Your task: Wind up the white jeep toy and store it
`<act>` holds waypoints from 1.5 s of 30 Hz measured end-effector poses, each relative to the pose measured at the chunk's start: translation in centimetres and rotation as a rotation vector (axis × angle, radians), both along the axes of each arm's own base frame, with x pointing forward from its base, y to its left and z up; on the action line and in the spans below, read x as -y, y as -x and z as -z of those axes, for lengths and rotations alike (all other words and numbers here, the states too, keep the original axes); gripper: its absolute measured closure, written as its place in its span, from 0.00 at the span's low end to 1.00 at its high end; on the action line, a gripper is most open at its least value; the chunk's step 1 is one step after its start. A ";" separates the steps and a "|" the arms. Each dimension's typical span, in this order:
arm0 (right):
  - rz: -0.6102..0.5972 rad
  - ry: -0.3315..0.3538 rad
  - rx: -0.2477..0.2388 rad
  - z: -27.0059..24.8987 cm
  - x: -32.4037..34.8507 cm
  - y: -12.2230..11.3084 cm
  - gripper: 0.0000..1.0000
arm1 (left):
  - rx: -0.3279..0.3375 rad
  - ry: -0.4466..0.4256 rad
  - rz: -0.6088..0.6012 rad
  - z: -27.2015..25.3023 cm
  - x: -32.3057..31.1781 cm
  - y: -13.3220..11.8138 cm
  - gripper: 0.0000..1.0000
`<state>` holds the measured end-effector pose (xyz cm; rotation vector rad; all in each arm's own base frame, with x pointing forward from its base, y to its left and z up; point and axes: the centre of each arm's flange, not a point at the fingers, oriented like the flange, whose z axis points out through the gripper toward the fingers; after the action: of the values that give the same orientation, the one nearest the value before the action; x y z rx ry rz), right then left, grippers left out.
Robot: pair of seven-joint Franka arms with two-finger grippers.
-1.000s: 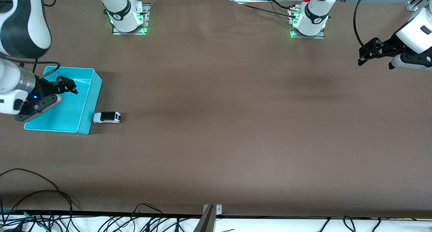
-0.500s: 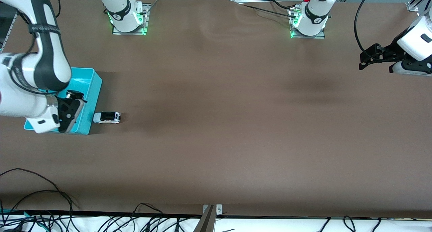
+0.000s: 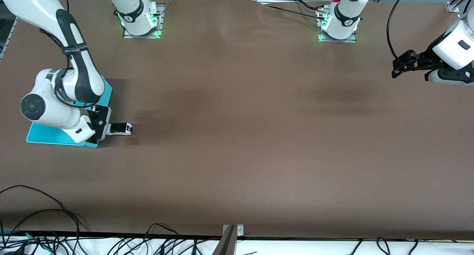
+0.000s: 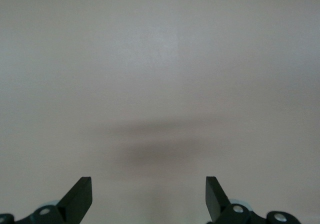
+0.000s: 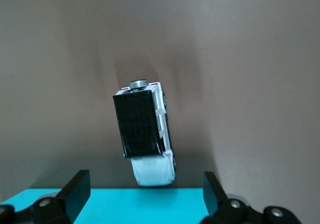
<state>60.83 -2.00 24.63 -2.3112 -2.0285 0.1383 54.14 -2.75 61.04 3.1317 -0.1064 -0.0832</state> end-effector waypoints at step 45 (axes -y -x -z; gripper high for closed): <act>-0.208 -0.032 0.110 -0.8 -3.7 -0.6 0.49 | -0.009 -0.002 -0.138 0.4 1.0 -0.5 0.00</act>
<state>61.40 1.71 25.40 -2.1288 -2.3040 -0.0119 54.63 -3.70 60.66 3.1288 0.1097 -0.0968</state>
